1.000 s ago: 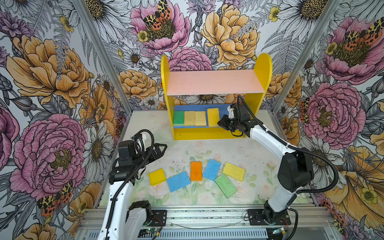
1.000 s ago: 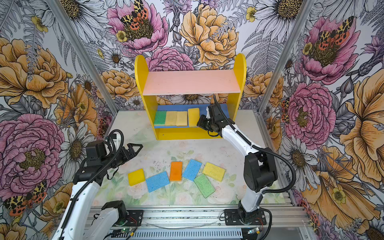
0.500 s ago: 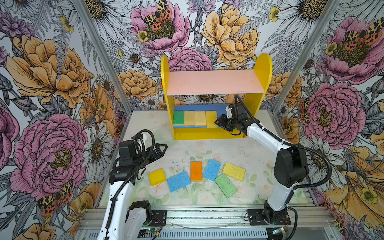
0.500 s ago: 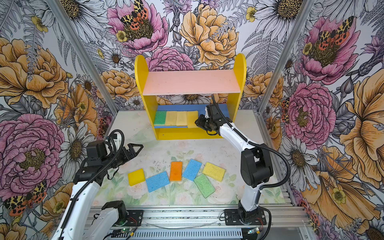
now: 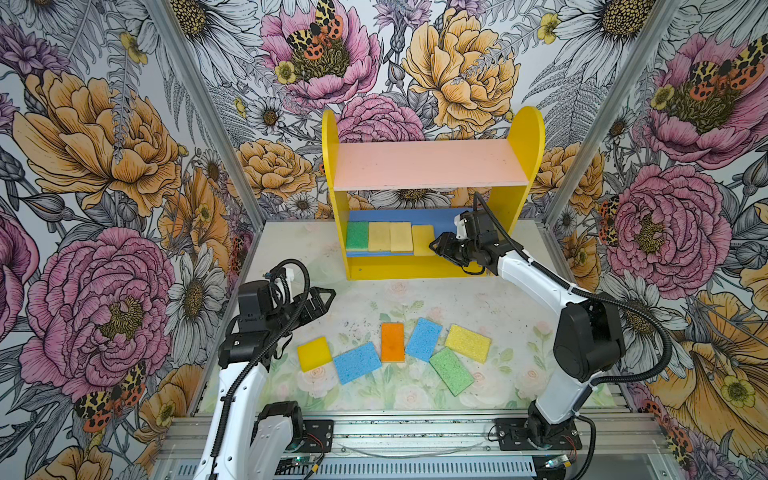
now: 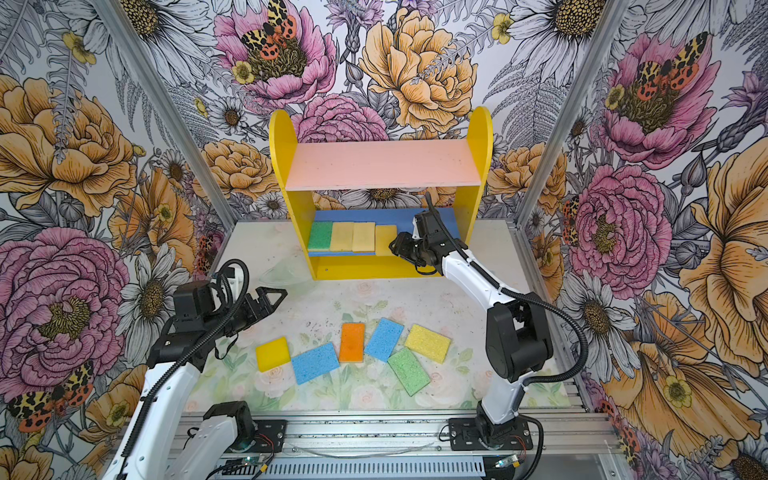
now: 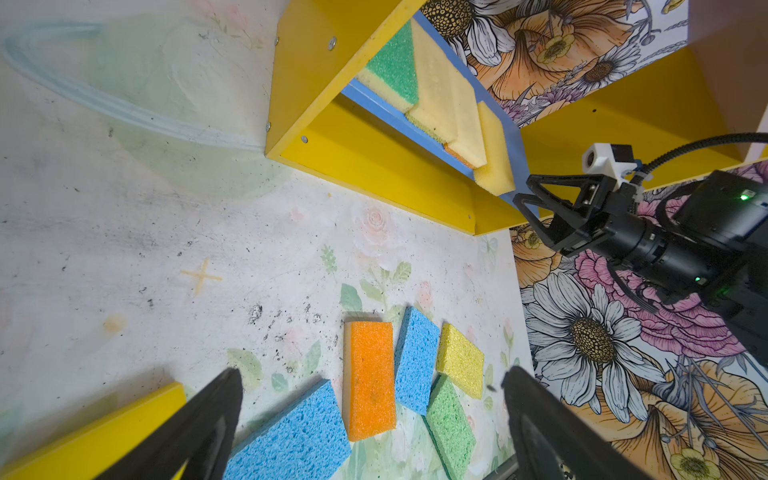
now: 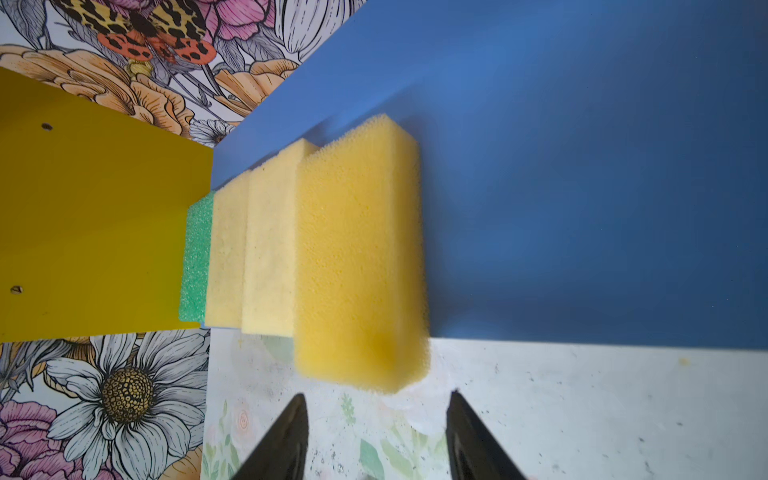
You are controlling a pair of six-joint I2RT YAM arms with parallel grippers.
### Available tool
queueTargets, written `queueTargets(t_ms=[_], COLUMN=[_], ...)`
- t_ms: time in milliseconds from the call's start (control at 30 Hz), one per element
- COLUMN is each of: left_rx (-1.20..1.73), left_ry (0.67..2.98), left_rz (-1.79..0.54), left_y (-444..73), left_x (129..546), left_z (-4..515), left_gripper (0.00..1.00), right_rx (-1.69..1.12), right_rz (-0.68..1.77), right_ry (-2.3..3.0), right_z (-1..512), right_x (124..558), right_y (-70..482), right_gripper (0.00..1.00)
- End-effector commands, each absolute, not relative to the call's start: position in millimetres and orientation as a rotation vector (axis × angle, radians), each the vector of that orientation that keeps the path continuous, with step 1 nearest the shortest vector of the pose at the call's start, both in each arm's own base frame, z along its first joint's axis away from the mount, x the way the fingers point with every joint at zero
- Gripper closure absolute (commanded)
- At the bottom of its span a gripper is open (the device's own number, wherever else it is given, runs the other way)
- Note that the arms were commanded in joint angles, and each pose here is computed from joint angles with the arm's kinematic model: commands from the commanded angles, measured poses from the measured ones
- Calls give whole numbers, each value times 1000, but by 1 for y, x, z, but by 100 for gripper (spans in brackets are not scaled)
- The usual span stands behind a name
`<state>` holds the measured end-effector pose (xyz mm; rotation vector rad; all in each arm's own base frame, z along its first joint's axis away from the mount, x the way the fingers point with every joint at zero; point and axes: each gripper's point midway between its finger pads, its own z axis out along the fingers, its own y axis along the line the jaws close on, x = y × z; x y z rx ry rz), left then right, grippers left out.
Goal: Place and organize the cleaning sponges onto the shelf
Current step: 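Lower the sponge beside the shelved sponges and press it into line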
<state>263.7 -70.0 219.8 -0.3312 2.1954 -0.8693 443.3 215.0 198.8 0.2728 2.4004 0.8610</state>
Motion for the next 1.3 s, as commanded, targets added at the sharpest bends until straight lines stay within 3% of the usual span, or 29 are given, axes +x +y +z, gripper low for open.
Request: queueTargets(t_ms=[0,167,333,467,1267], left_rx=[-316,-312,-307,-296,-292], left_ry=[2196,2191,2189,2183,2194], left_rz=[-840,-839,-839,-835,-841], left_y=[-69,-69,-70,-72,-74], left_x=[262,262,261,259,260], left_z=[218,219,220,222,220], left_gripper=[1,1,1,1,1], right_rx=[249,245,282,296,377], right_rz=[860,904,981,1015,1018], right_ry=[2318,2349,2330,2325,2260], right_z=[229,213,197,187,176], right_x=[427,401,407,422,475], right_y=[208,217,230,240,245], right_gripper=[44,51,73,81,86])
